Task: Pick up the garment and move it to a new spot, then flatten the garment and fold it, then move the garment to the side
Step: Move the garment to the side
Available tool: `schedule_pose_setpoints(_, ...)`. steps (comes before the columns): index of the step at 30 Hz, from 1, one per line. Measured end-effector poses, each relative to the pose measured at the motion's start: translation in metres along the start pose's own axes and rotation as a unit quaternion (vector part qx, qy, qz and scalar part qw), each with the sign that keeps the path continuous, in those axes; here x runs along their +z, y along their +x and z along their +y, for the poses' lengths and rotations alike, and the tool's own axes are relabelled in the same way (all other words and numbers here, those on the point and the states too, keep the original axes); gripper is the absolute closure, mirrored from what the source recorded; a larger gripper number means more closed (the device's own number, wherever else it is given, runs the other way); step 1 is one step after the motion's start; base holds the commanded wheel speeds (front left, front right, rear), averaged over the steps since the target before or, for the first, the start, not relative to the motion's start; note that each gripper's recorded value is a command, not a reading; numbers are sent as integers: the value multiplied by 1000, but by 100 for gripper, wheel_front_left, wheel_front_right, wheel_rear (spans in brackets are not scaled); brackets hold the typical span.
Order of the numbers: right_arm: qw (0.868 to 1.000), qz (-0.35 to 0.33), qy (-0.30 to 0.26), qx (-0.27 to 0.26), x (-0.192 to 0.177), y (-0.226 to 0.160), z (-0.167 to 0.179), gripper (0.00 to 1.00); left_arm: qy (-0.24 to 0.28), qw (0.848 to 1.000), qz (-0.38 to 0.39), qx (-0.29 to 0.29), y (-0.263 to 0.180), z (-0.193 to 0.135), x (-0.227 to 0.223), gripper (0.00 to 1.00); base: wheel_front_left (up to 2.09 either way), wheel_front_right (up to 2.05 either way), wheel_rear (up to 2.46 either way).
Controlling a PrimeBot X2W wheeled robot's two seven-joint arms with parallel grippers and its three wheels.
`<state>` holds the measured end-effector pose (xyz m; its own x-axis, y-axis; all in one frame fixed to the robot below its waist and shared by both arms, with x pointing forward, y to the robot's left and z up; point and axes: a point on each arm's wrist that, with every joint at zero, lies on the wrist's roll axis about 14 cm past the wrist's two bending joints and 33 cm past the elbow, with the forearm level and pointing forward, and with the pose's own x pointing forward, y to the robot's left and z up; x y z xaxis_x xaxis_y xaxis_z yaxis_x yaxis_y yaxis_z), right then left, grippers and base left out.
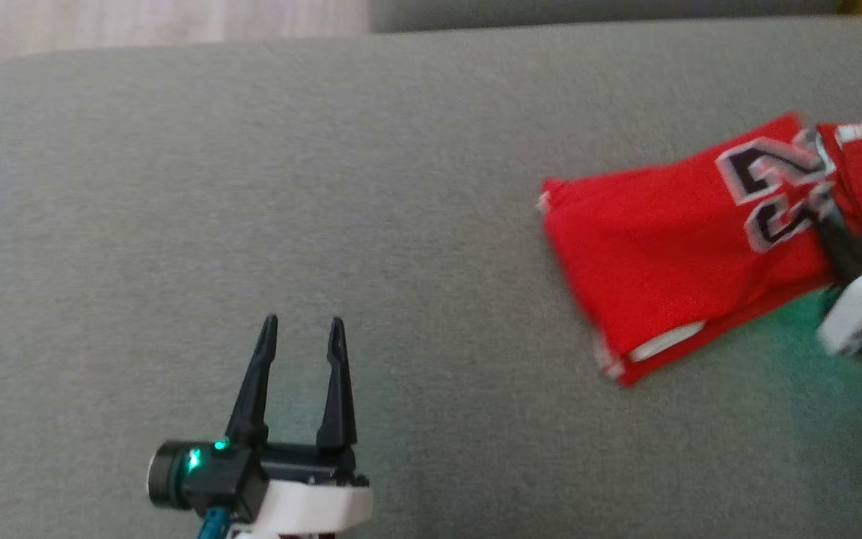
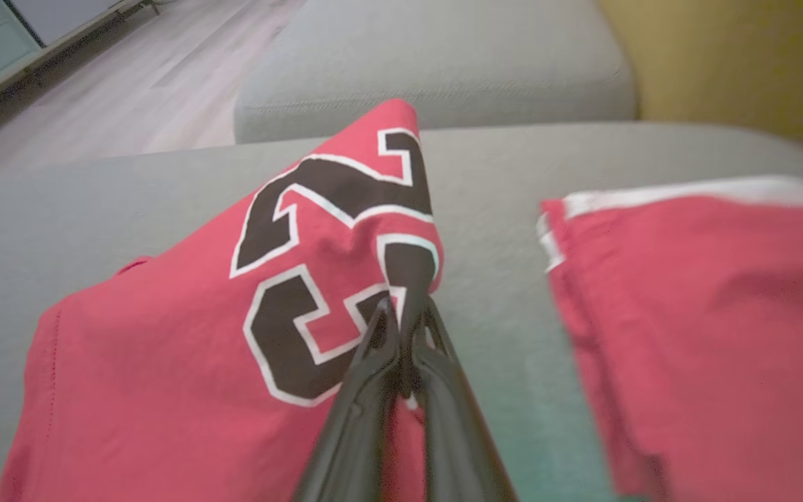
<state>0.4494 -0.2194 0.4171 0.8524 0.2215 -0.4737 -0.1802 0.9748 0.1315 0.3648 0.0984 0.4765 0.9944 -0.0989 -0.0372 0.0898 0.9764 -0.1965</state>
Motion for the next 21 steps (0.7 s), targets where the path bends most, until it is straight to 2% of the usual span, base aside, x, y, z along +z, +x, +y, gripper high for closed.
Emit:
schedule_pose_setpoints(4, 998, -7, -47, -51, 31, -9, -53, 100, -11, 1000, -1, -18, 21, -11, -2, 0, 0, 0, 0)
schedule_pose_setpoints(8, 991, 4, -82, -110, 46, -27, -108, 100, -18, 999, -9, -40, 43, -23, -2, 0, 0, 0, 0)
schedule_pose_setpoints(16, 974, 18, -104, -201, 65, -64, -180, 100, -37, 996, 4, -79, 67, -44, -19, 0, 0, 0, 0)
schedule_pose_setpoints(17, 972, 21, -102, -211, 65, -67, -185, 91, -39, 996, 5, -84, 70, -46, -20, 0, 0, 0, 0)
schedule_pose_setpoints(18, 970, 23, -102, -218, 65, -70, -190, 9, -41, 995, 5, -90, 72, -48, -21, 0, 0, 0, 0)
schedule_pose_setpoints(19, 968, 25, -106, -225, 65, -72, -194, 0, -42, 995, 4, -95, 74, -50, -21, 0, 0, 0, 0)
schedule_pose_setpoints(21, 967, 21, -109, -229, 66, -72, -194, 0, -42, 994, 2, -97, 76, -51, -20, 0, 0, 0, 0)
